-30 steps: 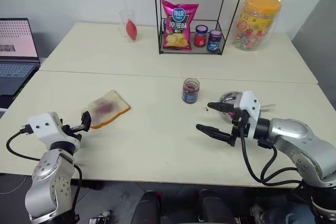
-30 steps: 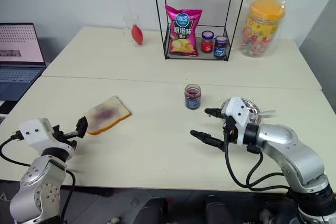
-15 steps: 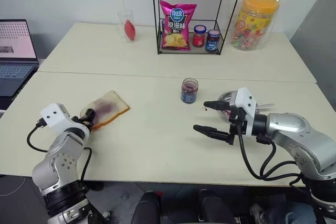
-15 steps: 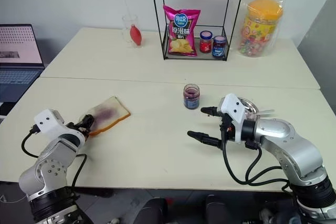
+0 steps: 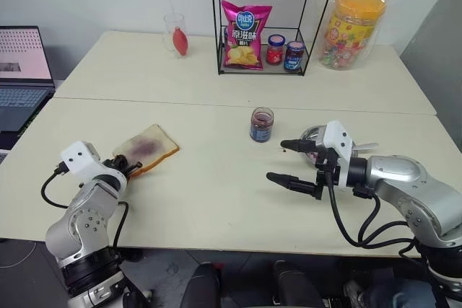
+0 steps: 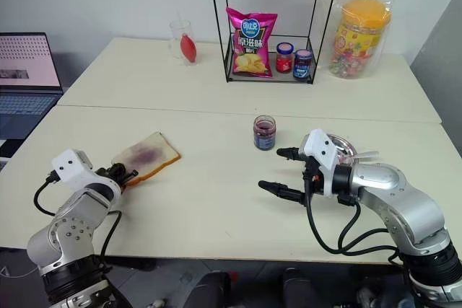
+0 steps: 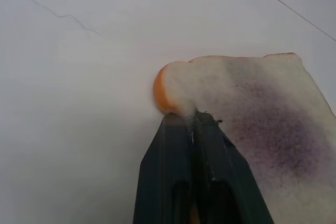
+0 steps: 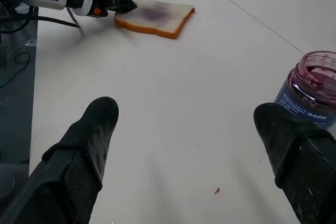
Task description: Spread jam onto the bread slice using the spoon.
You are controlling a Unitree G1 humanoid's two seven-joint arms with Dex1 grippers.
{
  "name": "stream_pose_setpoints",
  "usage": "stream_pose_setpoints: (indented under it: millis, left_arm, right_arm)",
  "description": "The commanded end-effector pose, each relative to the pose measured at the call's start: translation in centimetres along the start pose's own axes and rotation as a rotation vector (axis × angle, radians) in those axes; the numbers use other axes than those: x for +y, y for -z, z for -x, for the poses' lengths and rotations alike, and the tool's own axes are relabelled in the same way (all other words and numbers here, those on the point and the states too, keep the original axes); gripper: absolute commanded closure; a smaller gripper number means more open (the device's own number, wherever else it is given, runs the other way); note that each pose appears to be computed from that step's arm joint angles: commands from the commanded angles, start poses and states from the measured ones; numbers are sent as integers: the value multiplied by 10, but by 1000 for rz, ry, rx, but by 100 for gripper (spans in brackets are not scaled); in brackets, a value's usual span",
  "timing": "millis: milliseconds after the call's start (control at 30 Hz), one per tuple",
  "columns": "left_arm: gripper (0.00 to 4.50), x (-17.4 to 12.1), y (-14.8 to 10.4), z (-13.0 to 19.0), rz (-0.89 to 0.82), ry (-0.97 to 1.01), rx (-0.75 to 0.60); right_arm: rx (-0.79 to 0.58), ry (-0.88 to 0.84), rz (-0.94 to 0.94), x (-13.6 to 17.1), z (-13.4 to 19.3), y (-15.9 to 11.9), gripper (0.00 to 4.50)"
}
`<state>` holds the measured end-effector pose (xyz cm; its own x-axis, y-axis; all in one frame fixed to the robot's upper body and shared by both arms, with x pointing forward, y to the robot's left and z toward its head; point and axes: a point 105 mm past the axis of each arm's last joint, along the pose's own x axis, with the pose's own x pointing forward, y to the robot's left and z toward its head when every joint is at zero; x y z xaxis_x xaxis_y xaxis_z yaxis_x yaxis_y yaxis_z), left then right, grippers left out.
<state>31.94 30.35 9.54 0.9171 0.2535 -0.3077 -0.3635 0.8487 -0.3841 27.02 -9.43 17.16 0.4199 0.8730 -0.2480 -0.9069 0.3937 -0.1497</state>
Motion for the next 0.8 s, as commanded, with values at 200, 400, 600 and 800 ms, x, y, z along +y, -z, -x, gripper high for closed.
stream_pose_setpoints:
  millis: [200, 400, 600, 800]
  left_arm:
    - [447, -72, 2, 24, 17, 448, 98]
    - [447, -126, -2, 53, 48, 774, 182]
    - [447, -172, 5, 93, 83, 1081, 291]
    - [447, -191, 36, 114, 95, 1202, 441]
  right_arm:
    - [-9, 23, 45, -4, 15, -9, 0]
    - [30, 26, 24, -3, 29, -2, 0]
    - [98, 44, 0, -3, 50, 9, 0]
    - [134, 61, -11, 1, 62, 15, 0]
